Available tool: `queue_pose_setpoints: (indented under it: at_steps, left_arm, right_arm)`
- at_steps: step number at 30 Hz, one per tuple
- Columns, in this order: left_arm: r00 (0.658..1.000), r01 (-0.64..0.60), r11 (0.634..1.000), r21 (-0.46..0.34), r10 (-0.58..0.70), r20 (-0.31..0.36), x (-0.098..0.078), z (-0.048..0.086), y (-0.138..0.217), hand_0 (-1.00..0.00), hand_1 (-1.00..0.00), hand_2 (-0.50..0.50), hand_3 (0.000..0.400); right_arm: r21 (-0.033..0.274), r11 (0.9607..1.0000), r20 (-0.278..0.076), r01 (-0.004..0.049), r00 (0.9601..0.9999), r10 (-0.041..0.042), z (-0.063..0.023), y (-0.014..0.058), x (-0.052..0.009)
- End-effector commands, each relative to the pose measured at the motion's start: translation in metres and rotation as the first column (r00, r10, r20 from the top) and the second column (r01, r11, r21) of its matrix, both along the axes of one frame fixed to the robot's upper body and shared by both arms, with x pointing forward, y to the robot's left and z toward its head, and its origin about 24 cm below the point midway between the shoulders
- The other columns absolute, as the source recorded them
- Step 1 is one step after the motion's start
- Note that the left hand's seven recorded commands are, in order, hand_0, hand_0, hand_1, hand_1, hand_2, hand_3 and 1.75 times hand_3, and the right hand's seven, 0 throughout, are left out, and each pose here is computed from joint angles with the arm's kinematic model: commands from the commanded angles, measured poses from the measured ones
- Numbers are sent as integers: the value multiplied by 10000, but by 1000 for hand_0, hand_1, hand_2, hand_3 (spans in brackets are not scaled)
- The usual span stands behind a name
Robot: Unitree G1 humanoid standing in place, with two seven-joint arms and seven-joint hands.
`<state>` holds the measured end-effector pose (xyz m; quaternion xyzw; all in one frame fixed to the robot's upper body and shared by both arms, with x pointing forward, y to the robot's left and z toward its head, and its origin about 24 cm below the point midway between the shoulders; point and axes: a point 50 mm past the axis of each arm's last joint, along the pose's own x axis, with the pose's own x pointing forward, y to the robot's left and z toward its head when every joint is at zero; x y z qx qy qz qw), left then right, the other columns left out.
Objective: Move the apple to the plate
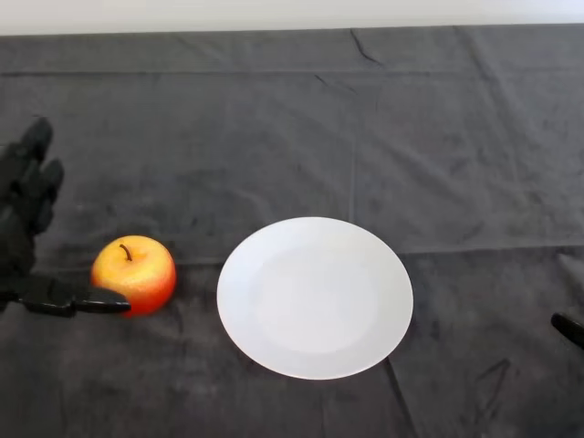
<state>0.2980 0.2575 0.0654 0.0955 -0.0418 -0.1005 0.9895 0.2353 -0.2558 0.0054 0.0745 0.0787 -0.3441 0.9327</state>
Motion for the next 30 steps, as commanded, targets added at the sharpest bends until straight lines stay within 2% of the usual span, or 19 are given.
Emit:
queue_pose_setpoints:
  at_steps: [1,13,29,30]
  left_arm:
    - [9991,333,9989,327,-324,-280,-65,-48,-66,0,0,0,0]
    - [9874,778,9917,1025,-624,-1453,-84,-206,-126,0,0,0,0]
    - [9700,890,9710,2219,-339,-2407,-60,-313,-100,0,0,0,0]
    - [9692,876,9698,2277,-301,-2446,-56,-314,-97,-251,-94,-78,100]
  right_arm:
    - [543,9983,-921,188,9957,-138,-194,26,-101]
    - [542,9984,-923,184,9956,-133,-194,26,-101]
    - [530,9984,-915,177,9957,-128,-181,9,-105]
    - [529,9984,-916,176,9957,-127,-182,8,-105]
